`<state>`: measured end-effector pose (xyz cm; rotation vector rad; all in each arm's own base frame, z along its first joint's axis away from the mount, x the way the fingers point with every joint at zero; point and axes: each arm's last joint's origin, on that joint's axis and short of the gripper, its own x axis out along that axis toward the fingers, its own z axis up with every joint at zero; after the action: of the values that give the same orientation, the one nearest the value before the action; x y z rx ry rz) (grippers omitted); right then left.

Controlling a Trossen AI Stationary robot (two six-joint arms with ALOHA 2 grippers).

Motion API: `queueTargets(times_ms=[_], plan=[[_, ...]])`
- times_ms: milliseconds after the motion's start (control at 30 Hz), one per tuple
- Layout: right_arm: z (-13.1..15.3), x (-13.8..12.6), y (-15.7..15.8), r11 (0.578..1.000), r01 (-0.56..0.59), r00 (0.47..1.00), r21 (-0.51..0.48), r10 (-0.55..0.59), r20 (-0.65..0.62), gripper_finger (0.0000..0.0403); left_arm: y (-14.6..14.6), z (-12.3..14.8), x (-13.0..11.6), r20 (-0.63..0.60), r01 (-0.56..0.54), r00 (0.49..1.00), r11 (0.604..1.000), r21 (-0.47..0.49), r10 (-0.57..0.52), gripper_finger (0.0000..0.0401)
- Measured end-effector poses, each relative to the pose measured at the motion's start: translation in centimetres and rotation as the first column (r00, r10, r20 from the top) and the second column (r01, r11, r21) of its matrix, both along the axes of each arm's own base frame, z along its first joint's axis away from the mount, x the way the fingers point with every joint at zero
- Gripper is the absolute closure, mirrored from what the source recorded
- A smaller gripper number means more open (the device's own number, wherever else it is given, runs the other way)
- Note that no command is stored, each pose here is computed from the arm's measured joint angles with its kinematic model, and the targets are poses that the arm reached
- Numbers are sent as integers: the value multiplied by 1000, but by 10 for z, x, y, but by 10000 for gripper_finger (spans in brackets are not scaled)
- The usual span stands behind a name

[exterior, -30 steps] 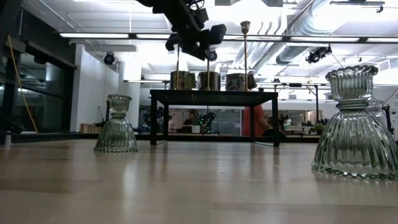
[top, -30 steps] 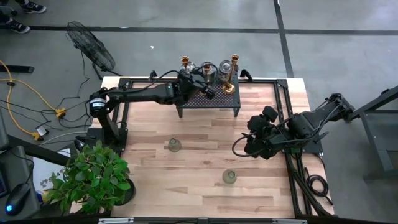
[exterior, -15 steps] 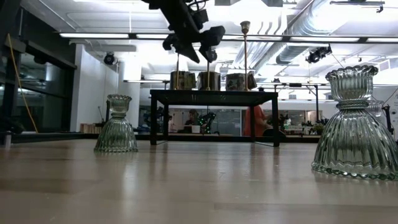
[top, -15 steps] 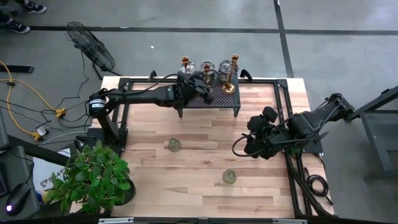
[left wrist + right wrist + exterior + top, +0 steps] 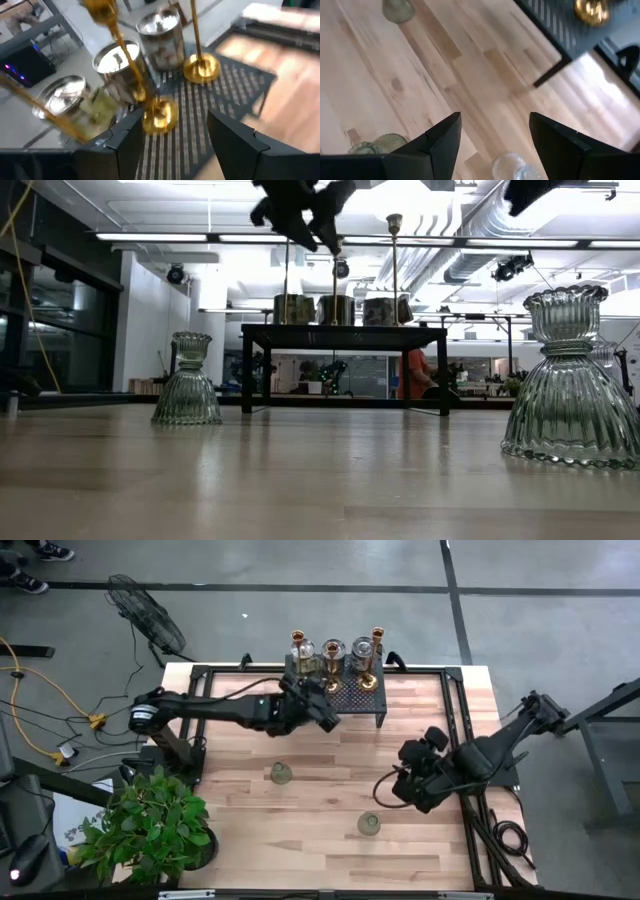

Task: Stock candles on shelf
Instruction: Put the transparent candle holder on the shelf

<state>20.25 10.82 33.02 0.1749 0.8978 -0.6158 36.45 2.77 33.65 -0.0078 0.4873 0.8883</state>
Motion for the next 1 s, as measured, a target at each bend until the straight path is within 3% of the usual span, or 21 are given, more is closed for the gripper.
queueTargets(times_ms=[233,600,833,1000], plan=[[-27,-7,5,978,192,980,83,-196,42,176,-49,8,-19,-37,82,996,997,7,-82,192],[-85,-26,18,851,449,874,270,-482,66,176,-115,18,-49,-16,121,993,986,115,-120,192],[-122,-46,24,774,537,814,337,-579,33,176,-133,18,-56,5,152,988,982,114,-154,192],[-138,-58,22,745,582,790,326,-613,-9,176,-134,17,-58,4,142,990,984,112,-143,192]])
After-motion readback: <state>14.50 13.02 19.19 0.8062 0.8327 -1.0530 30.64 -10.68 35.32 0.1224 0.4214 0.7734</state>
